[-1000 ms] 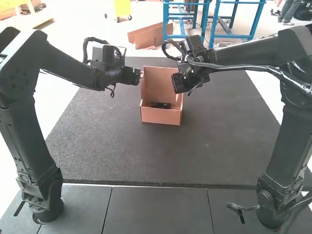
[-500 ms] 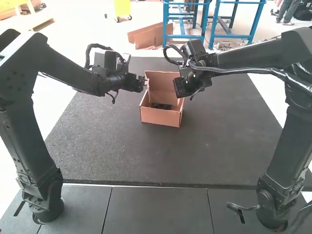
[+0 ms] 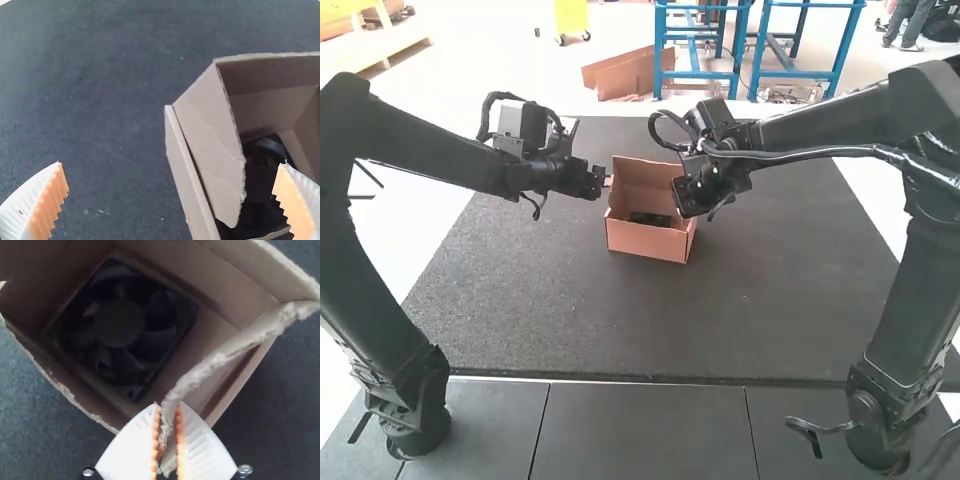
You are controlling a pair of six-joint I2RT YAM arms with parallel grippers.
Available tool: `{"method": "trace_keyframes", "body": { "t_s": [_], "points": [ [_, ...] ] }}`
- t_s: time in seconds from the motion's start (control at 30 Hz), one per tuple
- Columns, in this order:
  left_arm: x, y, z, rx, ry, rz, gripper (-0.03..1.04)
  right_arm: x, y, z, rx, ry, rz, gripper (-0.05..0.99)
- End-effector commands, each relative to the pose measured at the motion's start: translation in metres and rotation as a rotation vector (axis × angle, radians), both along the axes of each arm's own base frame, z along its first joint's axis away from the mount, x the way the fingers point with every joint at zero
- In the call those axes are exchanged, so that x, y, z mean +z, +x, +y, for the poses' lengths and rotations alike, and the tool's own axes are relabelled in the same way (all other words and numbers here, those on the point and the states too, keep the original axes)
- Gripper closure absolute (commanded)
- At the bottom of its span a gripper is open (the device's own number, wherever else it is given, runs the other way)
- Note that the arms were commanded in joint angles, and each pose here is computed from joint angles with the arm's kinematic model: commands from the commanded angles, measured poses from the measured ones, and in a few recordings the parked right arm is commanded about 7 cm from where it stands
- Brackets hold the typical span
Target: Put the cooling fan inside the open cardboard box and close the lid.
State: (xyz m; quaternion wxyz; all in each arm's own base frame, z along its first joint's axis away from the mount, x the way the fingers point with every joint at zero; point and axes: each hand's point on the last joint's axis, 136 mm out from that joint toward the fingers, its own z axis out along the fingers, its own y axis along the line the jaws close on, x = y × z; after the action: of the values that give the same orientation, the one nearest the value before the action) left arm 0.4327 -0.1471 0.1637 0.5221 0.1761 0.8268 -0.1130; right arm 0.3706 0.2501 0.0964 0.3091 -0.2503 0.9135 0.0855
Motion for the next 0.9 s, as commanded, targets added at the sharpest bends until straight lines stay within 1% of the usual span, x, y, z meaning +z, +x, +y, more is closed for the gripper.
{"method": "trace_keyframes", "body": {
  "t_s": [0.0, 0.03, 0.07, 0.1, 0.13, 0.2, 0.23, 0.3, 0.4, 0.47, 0.57, 0.63, 0.67, 0.77, 0.87],
  "points": [
    [0.046, 0.004, 0.017, 0.059, 0.016, -0.125, 0.04, 0.012, -0.006, 0.007, 0.026, 0.036, -0.005, 0.48],
    [0.057, 0.005, 0.020, 0.075, 0.014, -0.156, 0.04, 0.012, -0.005, 0.006, 0.025, 0.035, -0.007, 0.39],
    [0.067, 0.007, 0.022, 0.089, 0.010, -0.187, 0.04, 0.013, -0.004, 0.005, 0.023, 0.033, -0.010, 0.24],
    [0.077, 0.009, 0.023, 0.098, 0.006, -0.211, 0.04, 0.014, -0.004, 0.005, 0.020, 0.032, -0.009, 0.06],
    [0.085, 0.011, 0.023, 0.105, 0.002, -0.232, 0.04, 0.018, -0.003, 0.006, 0.019, 0.039, -0.017, 0.01],
    [0.097, 0.016, 0.026, 0.132, -0.001, -0.269, 0.04, 0.028, 0.001, 0.009, 0.008, 0.066, -0.028, 0.01],
    [0.101, 0.019, 0.025, 0.134, -0.004, -0.280, 0.04, 0.037, 0.001, 0.011, 0.007, 0.087, -0.035, 0.01],
    [0.102, 0.025, 0.024, 0.144, -0.003, -0.290, 0.04, 0.058, -0.002, 0.018, 0.034, 0.136, -0.050, 0.01],
    [0.103, 0.033, 0.008, 0.134, -0.001, -0.296, 0.04, 0.088, -0.001, 0.012, 0.007, 0.194, -0.100, 0.01],
    [0.102, 0.036, -0.010, 0.105, -0.004, -0.297, 0.04, 0.103, 0.002, 0.002, -0.015, 0.208, -0.144, 0.01],
    [0.101, 0.039, -0.033, 0.068, -0.011, -0.303, 0.04, 0.122, 0.015, -0.025, -0.096, 0.192, -0.245, 0.01],
    [0.101, 0.042, -0.047, 0.051, -0.013, -0.306, 0.04, 0.125, 0.024, -0.049, -0.152, 0.138, -0.306, 0.01],
    [0.102, 0.043, -0.055, 0.040, -0.017, -0.307, 0.04, 0.123, 0.026, -0.059, -0.170, 0.122, -0.309, 0.01],
    [0.104, 0.048, -0.073, 0.021, -0.021, -0.313, 0.04, 0.116, 0.031, -0.081, -0.216, 0.105, -0.305, 0.01],
    [0.100, 0.055, -0.086, 0.012, -0.019, -0.309, 0.04, 0.114, 0.034, -0.097, -0.247, 0.097, -0.300, 0.01]
  ]
}}
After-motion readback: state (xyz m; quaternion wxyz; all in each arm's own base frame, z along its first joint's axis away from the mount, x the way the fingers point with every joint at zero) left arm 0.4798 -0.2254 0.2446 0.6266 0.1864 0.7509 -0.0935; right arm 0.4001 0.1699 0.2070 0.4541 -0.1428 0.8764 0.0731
